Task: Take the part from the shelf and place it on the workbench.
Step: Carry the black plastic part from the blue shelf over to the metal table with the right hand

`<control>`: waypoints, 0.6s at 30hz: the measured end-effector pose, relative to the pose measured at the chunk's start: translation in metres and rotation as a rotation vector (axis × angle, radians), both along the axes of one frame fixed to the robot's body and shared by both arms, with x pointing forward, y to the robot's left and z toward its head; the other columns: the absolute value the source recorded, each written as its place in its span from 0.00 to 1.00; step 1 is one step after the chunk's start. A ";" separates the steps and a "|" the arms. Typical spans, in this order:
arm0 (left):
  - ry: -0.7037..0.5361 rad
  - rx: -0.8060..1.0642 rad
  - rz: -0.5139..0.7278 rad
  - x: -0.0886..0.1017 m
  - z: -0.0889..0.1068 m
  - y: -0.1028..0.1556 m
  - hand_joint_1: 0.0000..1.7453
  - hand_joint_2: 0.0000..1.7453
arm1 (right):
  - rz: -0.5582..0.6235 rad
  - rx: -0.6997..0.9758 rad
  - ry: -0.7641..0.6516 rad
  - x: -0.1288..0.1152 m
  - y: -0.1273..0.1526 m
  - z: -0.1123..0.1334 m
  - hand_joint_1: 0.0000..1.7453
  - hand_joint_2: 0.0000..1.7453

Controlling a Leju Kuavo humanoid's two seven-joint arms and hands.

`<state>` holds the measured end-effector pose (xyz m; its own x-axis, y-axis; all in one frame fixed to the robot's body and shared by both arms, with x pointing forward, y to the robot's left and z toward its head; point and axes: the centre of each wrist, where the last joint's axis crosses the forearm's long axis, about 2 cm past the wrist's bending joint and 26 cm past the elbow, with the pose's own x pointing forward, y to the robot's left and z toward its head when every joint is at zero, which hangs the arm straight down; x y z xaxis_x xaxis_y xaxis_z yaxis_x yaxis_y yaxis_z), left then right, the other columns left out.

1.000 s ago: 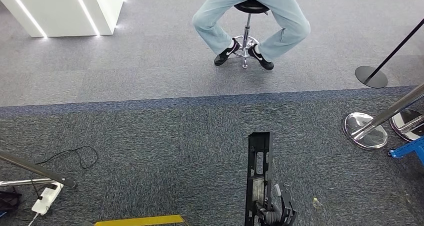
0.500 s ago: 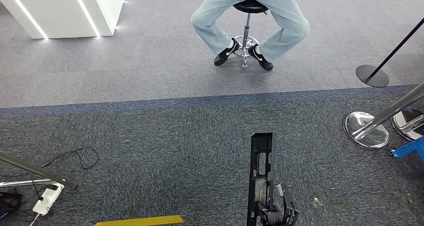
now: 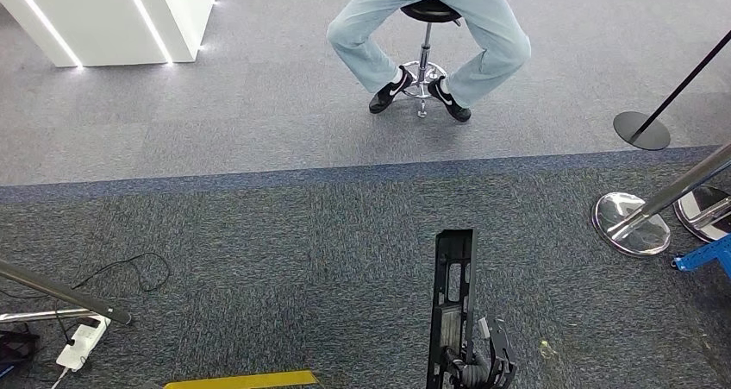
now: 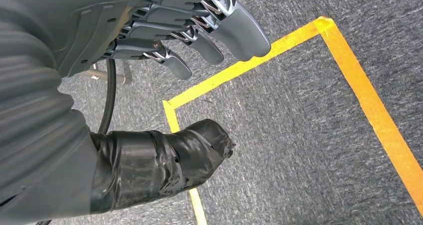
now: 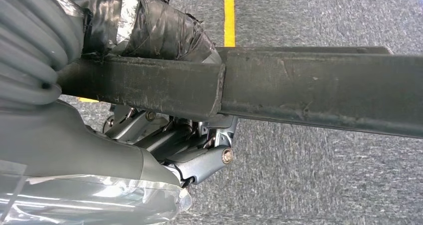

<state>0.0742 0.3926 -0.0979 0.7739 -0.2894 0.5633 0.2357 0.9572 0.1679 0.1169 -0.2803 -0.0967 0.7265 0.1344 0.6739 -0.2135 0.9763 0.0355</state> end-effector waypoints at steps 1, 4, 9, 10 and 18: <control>0.000 0.000 0.000 0.000 0.000 0.000 0.00 1.00 | -0.001 0.000 0.001 0.000 0.000 0.000 1.00 1.00; 0.000 0.000 0.000 0.000 0.000 0.000 0.00 1.00 | -0.003 0.000 0.001 0.000 0.000 0.000 1.00 1.00; 0.000 0.000 0.000 0.000 0.000 0.000 0.00 1.00 | -0.004 0.000 0.002 0.000 0.000 0.000 1.00 1.00; 0.000 0.000 0.000 0.000 0.000 0.000 0.00 1.00 | -0.005 0.000 0.002 0.000 0.000 0.000 1.00 1.00; 0.000 0.000 0.000 0.000 0.000 0.000 0.00 1.00 | -0.006 0.000 0.002 0.000 0.000 0.000 1.00 1.00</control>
